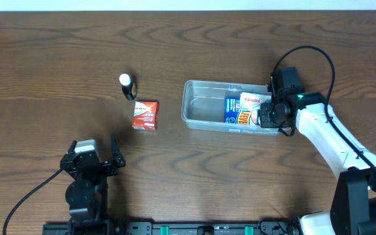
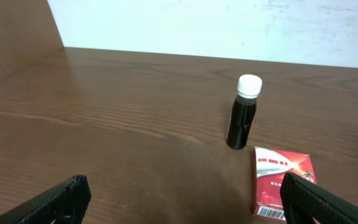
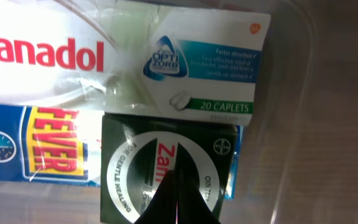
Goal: Pack container
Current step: 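Open right gripper and withdraw it to the right of the container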
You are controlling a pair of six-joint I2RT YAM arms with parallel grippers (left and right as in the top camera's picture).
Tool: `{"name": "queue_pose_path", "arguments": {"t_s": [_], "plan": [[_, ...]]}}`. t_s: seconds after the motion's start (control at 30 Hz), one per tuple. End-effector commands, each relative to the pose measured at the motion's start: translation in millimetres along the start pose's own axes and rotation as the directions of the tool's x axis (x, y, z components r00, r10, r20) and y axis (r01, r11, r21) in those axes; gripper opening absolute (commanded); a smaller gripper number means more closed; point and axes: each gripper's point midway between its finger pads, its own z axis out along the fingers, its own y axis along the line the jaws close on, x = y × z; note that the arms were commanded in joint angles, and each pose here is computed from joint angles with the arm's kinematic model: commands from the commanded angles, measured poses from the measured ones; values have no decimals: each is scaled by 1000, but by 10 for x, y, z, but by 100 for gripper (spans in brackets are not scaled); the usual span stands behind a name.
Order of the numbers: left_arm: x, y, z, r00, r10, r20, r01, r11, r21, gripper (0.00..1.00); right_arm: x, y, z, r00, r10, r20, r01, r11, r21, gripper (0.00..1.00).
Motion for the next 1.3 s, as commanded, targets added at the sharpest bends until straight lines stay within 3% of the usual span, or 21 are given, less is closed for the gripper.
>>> {"name": "queue_pose_path", "arguments": {"t_s": [0.0, 0.37, 0.7, 0.87, 1.07, 1.27], "plan": [[132, -2, 30, 1000, 14, -28, -14, 1000, 4, 98, 31, -27, 54, 1000, -8, -10, 8, 1000, 4, 1], [132, -2, 30, 1000, 14, -28, -14, 1000, 4, 98, -143, -33, -25, 998, -48, 37, 48, 999, 0, 1], [132, -2, 30, 1000, 14, -28, -14, 1000, 4, 98, -613, -41, -932, 997, -52, 63, 53, 998, -15, 1], [132, -2, 30, 1000, 14, -28, -14, 1000, 4, 98, -443, 53, -1141, 998, -56, -20, 54, 995, -81, 1], [133, -2, 30, 1000, 15, -28, -14, 1000, 4, 98, -70, 34, -1001, 985, -60, -162, 46, 995, -85, 1], [133, -2, 30, 1000, 15, -28, -14, 1000, 4, 98, 305, 198, -892, 953, -65, -295, 8, 982, -189, 1]]}}
